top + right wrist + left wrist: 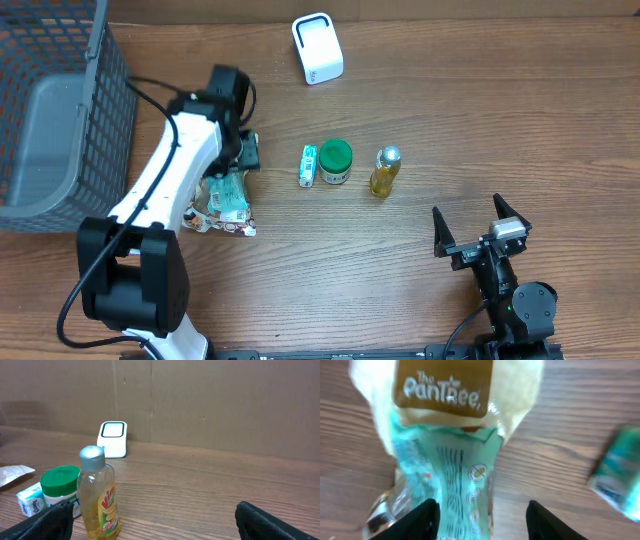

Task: Scan the item barcode
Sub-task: 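Carry the wipes pack forward and lower it onto the table, then open the left gripper and withdraw it from the wipes pack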

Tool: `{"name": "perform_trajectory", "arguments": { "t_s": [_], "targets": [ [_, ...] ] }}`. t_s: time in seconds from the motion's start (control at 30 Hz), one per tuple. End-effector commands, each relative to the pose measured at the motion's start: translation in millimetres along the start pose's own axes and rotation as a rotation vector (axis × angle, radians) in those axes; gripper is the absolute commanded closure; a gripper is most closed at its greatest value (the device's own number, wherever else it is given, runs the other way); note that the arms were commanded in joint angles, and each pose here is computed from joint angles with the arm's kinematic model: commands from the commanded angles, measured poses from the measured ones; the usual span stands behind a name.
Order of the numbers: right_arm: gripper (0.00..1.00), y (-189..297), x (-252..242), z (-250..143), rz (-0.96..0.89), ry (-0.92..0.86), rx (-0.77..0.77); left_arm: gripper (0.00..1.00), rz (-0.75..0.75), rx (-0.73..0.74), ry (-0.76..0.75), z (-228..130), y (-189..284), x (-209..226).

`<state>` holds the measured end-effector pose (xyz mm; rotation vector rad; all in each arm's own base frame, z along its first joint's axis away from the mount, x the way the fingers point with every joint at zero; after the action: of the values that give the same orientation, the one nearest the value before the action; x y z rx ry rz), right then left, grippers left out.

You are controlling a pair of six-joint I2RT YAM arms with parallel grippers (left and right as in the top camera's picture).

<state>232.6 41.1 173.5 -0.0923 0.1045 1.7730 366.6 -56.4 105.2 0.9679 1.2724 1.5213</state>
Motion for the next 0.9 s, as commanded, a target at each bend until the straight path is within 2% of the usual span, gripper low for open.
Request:
{"name": "perform_trajectory", "arguments": {
  "t_s": [0.0,0.2,0.3,0.47,0.6,0.77,0.87],
  "targets": [
    [0.0,0,-1,-3,-0.008,0.001,0.001,0.38,-0.011,-0.063,-0.004,22,37,-3],
    [0.0,0,-1,-3,-0.008,0.001,0.001,0.27,0.122,-0.092,0.074,37,44,45],
    [0.0,0,-1,-3,-0.008,0.001,0.001,0.27,0.145,-0.083,0.134,42,42,70],
    [0.0,0,-1,-3,-0.008,0.001,0.001,0.34,0.174,-0.043,0.207,39,35,101],
    [0.0,0,-1,-3,-0.008,0.001,0.001,0.34,0.194,0.001,0.234,27,11,116],
    [0.0,0,-1,-3,-0.008,0.001,0.001,0.37,0.197,0.015,0.221,10,-29,115],
    [0.0,0,-1,-3,-0.008,0.001,0.001,0.4,0.194,0.012,0.16,0,-54,114]
  ]
}}
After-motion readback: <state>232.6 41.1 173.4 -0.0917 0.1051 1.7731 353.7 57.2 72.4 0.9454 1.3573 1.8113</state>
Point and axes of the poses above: each gripper's point midway between its finger pads, its own y axis back along the fingers, its own x axis along the line the jaws close on, z = x × y, the point moved 1 cm from there along y, back along the fingers, and after that the axes turned 5 degrees about y, right-handed, at the moved point
